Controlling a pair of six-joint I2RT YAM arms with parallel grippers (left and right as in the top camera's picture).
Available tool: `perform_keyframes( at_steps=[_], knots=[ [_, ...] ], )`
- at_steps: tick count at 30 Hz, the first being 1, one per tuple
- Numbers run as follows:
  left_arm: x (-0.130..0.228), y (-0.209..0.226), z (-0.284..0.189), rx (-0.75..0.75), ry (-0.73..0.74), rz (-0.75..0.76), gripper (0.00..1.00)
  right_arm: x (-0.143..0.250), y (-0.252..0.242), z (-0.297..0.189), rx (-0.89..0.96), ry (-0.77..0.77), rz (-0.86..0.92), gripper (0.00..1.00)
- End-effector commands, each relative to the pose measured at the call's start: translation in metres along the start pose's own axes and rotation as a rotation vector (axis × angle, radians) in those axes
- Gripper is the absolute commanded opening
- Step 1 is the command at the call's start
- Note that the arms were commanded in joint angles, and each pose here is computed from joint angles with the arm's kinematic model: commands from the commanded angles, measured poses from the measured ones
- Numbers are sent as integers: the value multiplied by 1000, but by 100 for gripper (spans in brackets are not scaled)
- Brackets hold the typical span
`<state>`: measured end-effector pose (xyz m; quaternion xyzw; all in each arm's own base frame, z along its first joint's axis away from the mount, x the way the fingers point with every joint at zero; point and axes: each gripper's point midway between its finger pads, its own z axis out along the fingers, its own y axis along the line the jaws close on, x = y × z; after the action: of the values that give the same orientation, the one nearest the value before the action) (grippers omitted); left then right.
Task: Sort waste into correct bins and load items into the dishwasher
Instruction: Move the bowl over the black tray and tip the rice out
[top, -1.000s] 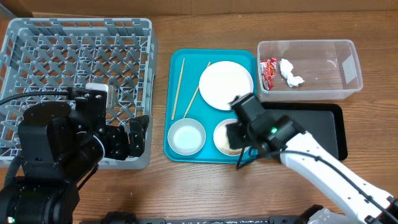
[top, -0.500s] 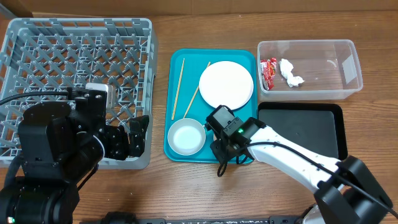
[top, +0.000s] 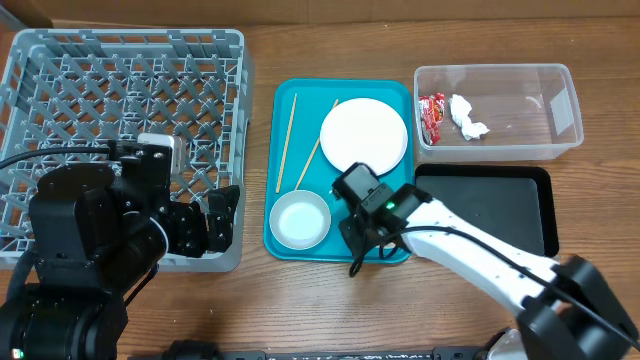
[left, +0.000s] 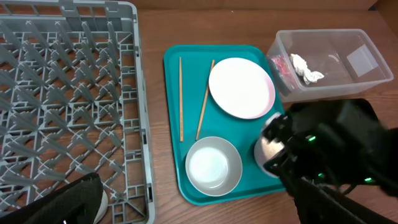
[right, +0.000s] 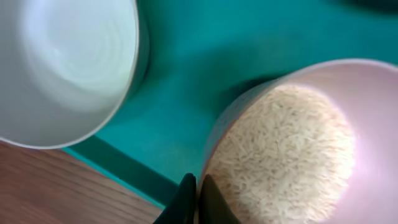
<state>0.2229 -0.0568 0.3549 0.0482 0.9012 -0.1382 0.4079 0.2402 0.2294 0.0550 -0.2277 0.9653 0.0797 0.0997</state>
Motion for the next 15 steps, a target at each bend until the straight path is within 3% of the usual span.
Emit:
perform_keyframes(
  at_steps=[1, 7, 11, 15],
  knots=[
    [-2, 0, -2, -5, -6, -9, 100, -31, 3, -52, -60, -148, 120, 4],
    [-2, 0, -2, -5, -6, -10, 100, -42, -10, -112, -105, -294, 223, 4],
    [-2, 0, -2, -5, -6, -10, 100, -36, -19, -129, -206, -286, 280, 4],
    [-2, 0, -2, -5, -6, -10, 100, -31, -19, -135, -362, -261, 199, 4]
  ],
)
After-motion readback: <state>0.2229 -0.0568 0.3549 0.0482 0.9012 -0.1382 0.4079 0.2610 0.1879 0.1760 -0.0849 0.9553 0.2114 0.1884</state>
